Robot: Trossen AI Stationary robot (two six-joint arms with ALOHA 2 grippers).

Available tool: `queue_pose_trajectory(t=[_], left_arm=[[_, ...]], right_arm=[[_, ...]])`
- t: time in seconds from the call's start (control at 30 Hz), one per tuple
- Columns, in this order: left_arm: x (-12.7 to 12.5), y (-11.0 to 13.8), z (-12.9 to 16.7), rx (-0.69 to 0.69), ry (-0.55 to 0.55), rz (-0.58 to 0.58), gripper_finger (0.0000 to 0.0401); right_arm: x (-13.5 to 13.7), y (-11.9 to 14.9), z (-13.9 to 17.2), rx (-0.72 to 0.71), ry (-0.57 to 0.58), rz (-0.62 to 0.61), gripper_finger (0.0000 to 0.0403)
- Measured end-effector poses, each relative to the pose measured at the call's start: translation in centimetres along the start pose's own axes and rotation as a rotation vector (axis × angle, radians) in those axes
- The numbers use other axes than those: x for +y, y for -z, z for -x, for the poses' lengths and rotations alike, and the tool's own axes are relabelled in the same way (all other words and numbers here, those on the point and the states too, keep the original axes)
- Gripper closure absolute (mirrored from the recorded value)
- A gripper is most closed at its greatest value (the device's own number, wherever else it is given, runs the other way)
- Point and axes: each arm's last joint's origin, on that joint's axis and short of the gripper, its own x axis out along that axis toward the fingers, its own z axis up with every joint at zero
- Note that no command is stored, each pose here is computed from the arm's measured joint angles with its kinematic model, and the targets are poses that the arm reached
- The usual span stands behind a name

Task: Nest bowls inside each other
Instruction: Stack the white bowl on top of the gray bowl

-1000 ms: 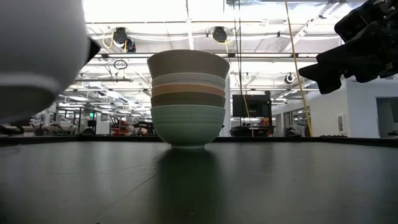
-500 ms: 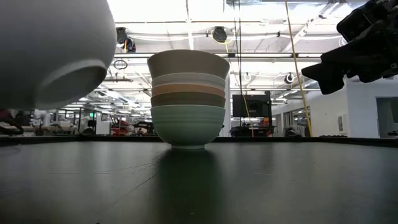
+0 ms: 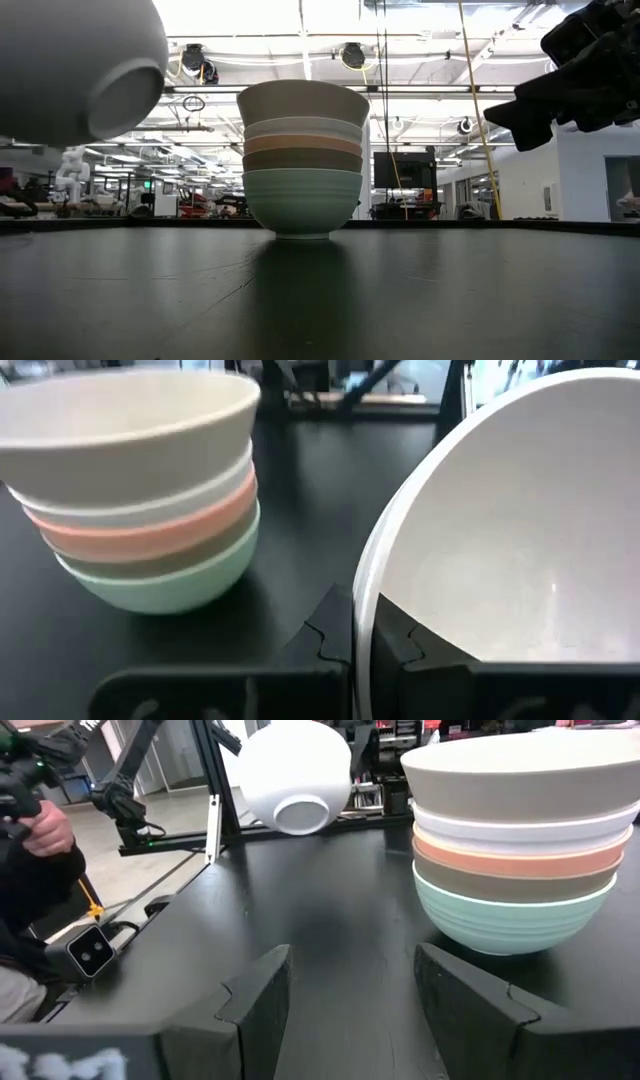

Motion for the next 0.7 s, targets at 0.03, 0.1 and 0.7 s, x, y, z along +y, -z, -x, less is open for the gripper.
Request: queue_pose_trajectory(t=[0.03,0.1,0.7], left_arm=[[0.1,0.0,0.1,-0.019,-0.003,0.000,0.0398],[0.2,0.0,0.4,-0.057,-0.004,-0.008,0.0398],[2.2,-1.0,1.4,-0.202,-0.090,-0.101,0.0398]], right_arm=[[0.0,0.0,0.0,0.001,0.001,0.000,0.0200],[0.0,0.0,0.0,-0.003,-0.001,-0.001,0.0200],[0.0,0.0,0.0,-0.002,0.000,0.006,0.0200]])
